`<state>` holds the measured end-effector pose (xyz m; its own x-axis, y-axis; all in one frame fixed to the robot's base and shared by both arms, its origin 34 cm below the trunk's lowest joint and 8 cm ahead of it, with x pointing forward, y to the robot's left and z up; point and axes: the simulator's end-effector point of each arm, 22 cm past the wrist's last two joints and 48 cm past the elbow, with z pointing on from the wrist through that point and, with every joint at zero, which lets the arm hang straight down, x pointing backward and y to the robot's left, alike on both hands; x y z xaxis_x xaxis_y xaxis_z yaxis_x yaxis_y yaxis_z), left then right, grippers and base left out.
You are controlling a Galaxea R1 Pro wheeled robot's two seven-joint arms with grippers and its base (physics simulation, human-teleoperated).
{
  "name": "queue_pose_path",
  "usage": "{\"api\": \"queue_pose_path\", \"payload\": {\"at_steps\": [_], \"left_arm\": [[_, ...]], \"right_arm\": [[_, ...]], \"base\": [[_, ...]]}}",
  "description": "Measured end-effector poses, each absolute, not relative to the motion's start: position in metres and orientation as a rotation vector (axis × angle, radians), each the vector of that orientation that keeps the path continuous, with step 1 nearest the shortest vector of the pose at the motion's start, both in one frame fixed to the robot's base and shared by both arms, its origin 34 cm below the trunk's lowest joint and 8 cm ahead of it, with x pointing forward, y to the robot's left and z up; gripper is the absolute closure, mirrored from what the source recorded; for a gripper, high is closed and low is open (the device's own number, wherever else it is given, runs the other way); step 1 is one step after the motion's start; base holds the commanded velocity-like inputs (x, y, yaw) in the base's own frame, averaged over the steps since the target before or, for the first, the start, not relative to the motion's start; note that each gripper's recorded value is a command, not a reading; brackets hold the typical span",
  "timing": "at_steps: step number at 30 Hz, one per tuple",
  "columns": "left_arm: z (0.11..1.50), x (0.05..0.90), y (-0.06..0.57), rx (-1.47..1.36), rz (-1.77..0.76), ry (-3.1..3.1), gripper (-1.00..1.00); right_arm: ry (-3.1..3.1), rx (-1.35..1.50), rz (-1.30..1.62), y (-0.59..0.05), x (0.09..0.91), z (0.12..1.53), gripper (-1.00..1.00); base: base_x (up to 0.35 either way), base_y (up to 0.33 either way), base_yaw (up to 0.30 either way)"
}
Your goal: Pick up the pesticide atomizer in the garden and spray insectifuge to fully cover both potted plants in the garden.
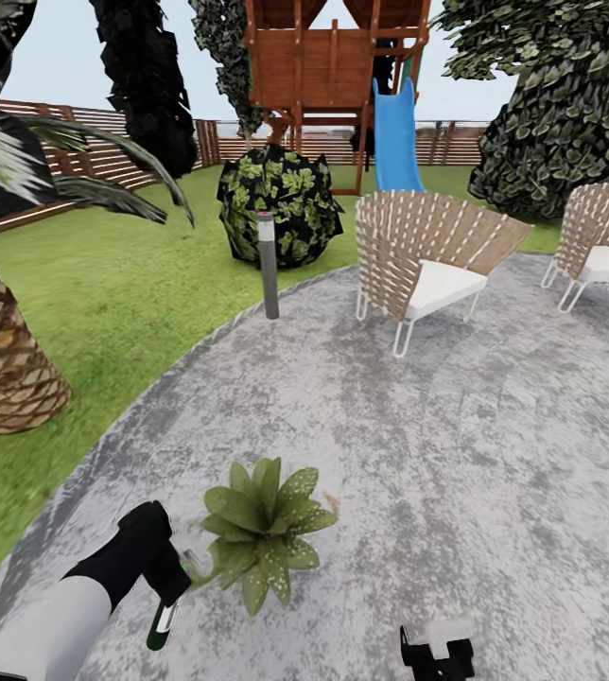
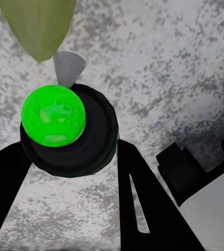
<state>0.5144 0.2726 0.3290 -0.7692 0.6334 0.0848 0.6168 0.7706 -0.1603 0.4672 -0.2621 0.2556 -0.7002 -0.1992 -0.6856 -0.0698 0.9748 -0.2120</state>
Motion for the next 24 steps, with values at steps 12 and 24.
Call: {"api": "queue_pose_path", "payload": {"at_steps": [12,24], "left_arm": [[0.3286,0.514,0.2733,-1.003,0.186,-2.829,1.0],[0.328,0.5132,0.2744,-0.995,0.184,-2.831,1.0]], "right_arm": [[2.344,-0.187,-0.218,-0.2623,0.4672,0.2557,-1.0],[2.344,-0.187,-0.217,-0.2621,0.4672,0.2556,-1.0]], "base": [[-0.043,0.081,-0.119],[-0.038,0.144,-0.082]]}}
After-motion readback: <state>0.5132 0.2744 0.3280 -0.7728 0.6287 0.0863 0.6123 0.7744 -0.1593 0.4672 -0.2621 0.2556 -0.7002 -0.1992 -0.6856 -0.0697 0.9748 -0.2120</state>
